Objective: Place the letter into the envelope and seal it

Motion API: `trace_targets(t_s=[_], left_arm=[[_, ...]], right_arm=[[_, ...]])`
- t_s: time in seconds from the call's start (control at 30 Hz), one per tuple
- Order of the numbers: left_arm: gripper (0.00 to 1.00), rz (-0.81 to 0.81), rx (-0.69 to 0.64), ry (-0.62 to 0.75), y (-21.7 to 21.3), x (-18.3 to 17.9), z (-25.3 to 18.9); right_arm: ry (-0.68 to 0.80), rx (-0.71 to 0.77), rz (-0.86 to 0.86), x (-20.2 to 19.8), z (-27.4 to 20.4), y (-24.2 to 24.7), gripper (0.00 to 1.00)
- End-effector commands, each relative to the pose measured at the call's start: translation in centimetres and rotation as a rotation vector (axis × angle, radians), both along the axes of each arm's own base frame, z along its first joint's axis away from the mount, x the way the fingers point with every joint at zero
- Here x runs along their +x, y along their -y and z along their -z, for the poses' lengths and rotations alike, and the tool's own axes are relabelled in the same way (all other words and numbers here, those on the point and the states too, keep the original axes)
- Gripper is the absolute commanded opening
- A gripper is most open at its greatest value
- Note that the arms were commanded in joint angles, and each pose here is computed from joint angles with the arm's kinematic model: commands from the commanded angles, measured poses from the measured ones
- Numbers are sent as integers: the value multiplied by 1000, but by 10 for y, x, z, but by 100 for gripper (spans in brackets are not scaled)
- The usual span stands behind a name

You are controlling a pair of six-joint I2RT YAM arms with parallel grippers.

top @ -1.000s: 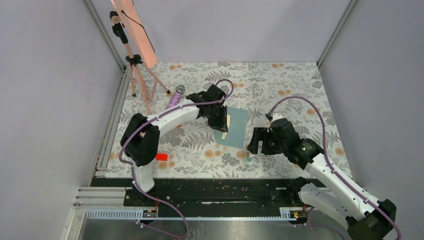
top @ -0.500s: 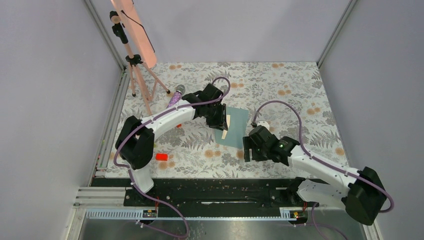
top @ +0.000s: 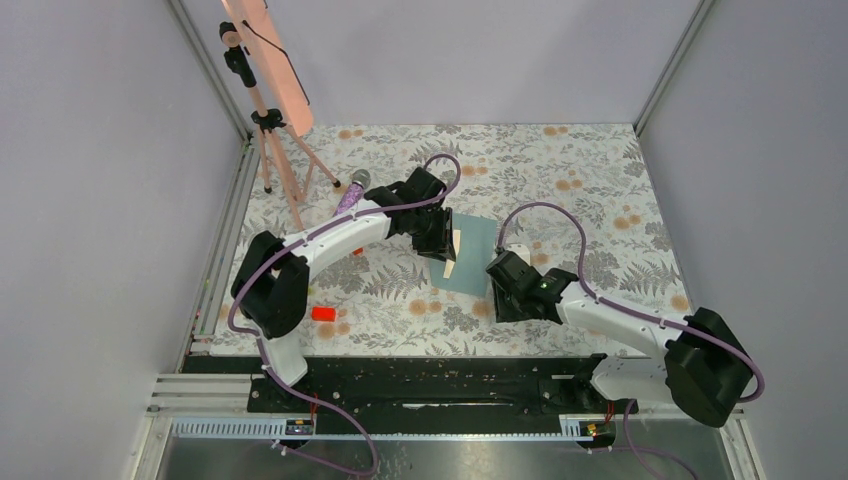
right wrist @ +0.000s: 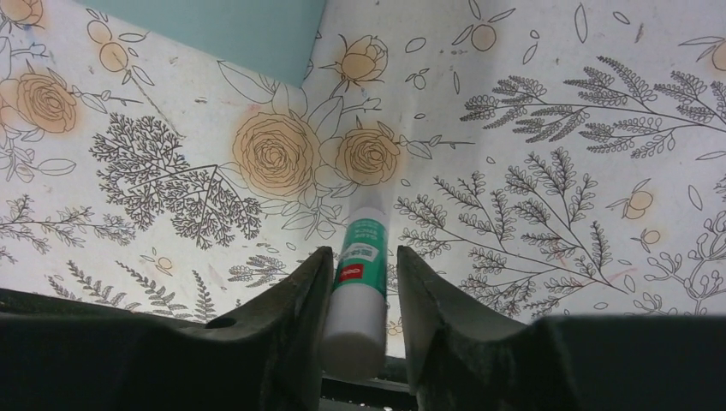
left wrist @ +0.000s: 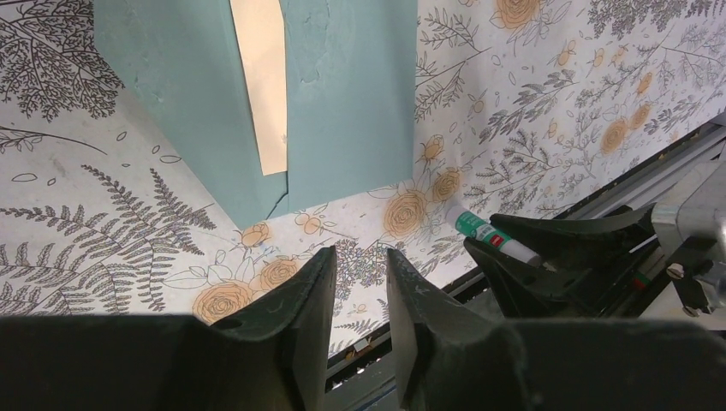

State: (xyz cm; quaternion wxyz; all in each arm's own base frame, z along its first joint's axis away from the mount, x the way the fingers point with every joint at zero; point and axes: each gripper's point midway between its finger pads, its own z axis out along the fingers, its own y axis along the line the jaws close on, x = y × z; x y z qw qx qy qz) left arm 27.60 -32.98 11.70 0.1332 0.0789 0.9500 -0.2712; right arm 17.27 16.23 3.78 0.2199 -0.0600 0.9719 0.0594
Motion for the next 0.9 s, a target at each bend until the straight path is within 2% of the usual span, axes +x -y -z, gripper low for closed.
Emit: trace_targets(t_s=[0.0,0.13,0.23,0.37,0.47,0.57,0.73,0.87], left_arm=[[29,10,-36,34,8,8,-10],[29,17,-43,30,9,8,-11],[29,18,-46,41,9,9,-16],[29,38,-111,33,11,11,-36],[29,46,-193,67,8,21,-64],[21,130,-281,134,8,19,-96],[24,275,-366,237,5,0,-133],[31,311,-388,275,0,-11,-138]], right_arm=[[51,18,2,14,-10,-11,36],[62,22,0,17,-14,-14,14],[87,44,-22,22,-26,-20,2],[125,131,-87,31,-56,-37,0],[133,305,-103,39,-93,-53,0],[138,452,-117,48,-126,-62,0],[0,669,-148,49,-159,-83,0],[-129,776,-106,50,-167,-95,0]])
